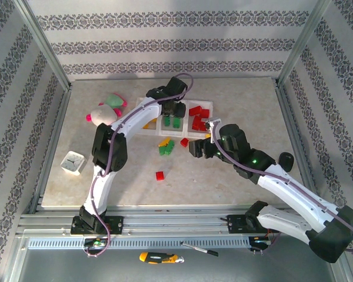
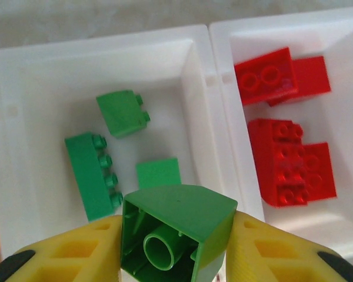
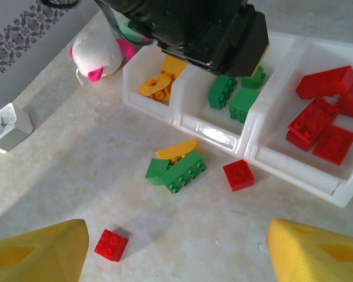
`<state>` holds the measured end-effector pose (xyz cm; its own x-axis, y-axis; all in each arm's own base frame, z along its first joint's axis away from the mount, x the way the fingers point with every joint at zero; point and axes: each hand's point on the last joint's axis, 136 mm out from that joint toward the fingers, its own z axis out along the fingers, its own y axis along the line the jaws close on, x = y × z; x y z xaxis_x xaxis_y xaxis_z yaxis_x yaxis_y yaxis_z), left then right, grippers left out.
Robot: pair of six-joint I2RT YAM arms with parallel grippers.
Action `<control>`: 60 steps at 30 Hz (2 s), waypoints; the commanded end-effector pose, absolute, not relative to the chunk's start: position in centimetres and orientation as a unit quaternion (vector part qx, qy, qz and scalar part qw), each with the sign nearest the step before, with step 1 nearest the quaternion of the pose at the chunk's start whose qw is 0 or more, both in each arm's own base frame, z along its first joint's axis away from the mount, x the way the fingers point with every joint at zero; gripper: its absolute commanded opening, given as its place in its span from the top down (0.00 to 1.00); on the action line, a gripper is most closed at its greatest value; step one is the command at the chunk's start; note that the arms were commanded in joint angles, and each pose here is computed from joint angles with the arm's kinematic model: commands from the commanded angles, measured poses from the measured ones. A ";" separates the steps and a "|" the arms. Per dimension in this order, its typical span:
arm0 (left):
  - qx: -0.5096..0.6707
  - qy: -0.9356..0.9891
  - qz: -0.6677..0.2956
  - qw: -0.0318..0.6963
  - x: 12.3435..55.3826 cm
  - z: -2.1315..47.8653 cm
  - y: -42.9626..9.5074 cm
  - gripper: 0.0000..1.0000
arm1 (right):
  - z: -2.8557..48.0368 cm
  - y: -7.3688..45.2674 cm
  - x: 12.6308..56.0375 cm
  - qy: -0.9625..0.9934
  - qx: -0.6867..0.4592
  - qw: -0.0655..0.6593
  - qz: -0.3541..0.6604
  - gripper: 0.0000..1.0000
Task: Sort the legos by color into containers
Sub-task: Place the lego in the container.
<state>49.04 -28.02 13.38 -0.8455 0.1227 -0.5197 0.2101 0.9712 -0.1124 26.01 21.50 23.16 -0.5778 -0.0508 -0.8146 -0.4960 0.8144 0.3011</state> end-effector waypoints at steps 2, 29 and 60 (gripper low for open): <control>0.097 0.964 -0.059 0.241 49.6 12.8 -26.7 0.57 | 25.4 21.3 27.0 0.833 -0.162 0.463 0.255 0.21; 0.065 0.938 -0.045 0.339 37.0 20.2 -17.0 0.01 | 13.1 21.7 33.6 0.945 0.001 0.302 0.123 0.23; 0.065 0.929 -0.047 0.360 31.8 19.0 -13.7 0.01 | 2.2 24.6 38.1 0.957 0.163 0.239 0.030 0.39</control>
